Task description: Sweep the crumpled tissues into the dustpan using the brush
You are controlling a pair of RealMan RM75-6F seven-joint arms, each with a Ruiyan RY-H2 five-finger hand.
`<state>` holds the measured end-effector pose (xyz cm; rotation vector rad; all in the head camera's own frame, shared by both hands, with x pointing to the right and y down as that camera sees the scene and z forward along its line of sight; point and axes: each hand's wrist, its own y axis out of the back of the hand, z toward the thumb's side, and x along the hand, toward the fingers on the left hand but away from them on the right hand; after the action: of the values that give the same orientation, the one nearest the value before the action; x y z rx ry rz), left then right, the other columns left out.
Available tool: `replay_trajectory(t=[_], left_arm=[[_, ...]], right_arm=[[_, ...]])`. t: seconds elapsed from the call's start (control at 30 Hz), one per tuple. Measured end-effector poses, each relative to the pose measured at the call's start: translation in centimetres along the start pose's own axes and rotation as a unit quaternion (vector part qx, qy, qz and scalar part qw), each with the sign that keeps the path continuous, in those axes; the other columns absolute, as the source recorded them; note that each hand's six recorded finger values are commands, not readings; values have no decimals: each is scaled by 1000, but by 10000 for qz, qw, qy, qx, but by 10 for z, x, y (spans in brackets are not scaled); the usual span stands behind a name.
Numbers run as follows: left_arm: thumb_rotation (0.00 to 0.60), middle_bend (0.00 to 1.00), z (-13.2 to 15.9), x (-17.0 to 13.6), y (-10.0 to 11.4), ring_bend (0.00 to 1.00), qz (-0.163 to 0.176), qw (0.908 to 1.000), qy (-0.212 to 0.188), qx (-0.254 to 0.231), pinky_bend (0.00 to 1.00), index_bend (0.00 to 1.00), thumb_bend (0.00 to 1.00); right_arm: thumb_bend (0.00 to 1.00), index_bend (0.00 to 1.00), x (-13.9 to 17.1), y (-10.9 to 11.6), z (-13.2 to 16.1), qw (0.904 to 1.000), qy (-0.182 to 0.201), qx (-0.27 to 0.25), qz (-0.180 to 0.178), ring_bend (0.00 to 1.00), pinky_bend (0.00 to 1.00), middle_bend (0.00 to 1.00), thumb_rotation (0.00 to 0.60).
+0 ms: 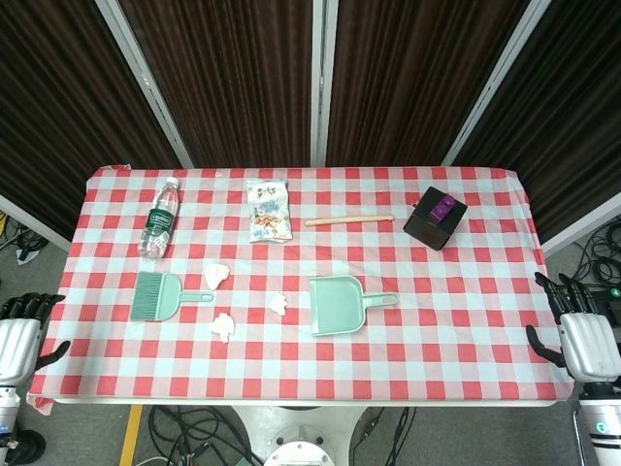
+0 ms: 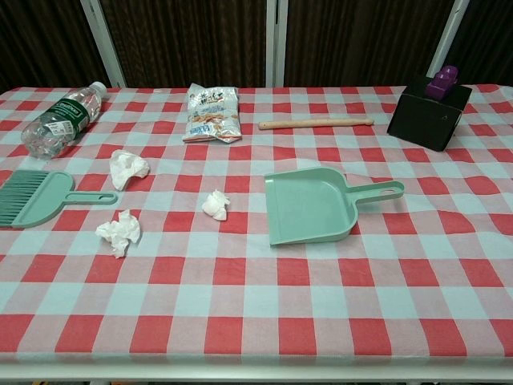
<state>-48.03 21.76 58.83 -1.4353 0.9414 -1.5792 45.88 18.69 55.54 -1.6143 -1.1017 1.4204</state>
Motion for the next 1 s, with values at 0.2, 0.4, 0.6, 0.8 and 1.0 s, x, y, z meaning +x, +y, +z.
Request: replay_trajectory(t=[0.2,0.4,0.6,0.8,1.0], left_arm=[[600,253,0,3,-4,185,-89,10000,41,-2,211,247,171],[600,252,5,13,-2,186,-80,9999,31,-139,271,247,171],[600,256,24,45,0,265,-267,9988,-378,-158,564,297,171],[600,380,64,96,-1,447,-444,9940,-997,-49,776,428,171],[600,428,107,135,-25,577,-911,9873,-1300,74,889,433,170]], right_arm=[[327,35,-3,0,0,10000,6,14,2,1,55,162,600],[327,34,-6,3,0,10000,28,21,-26,0,55,162,600],[327,34,-12,14,3,9997,140,118,-158,0,55,162,600],[327,34,-15,17,5,9995,195,144,-185,1,55,162,600],[327,34,-15,20,2,9996,168,138,-178,1,55,162,600]])
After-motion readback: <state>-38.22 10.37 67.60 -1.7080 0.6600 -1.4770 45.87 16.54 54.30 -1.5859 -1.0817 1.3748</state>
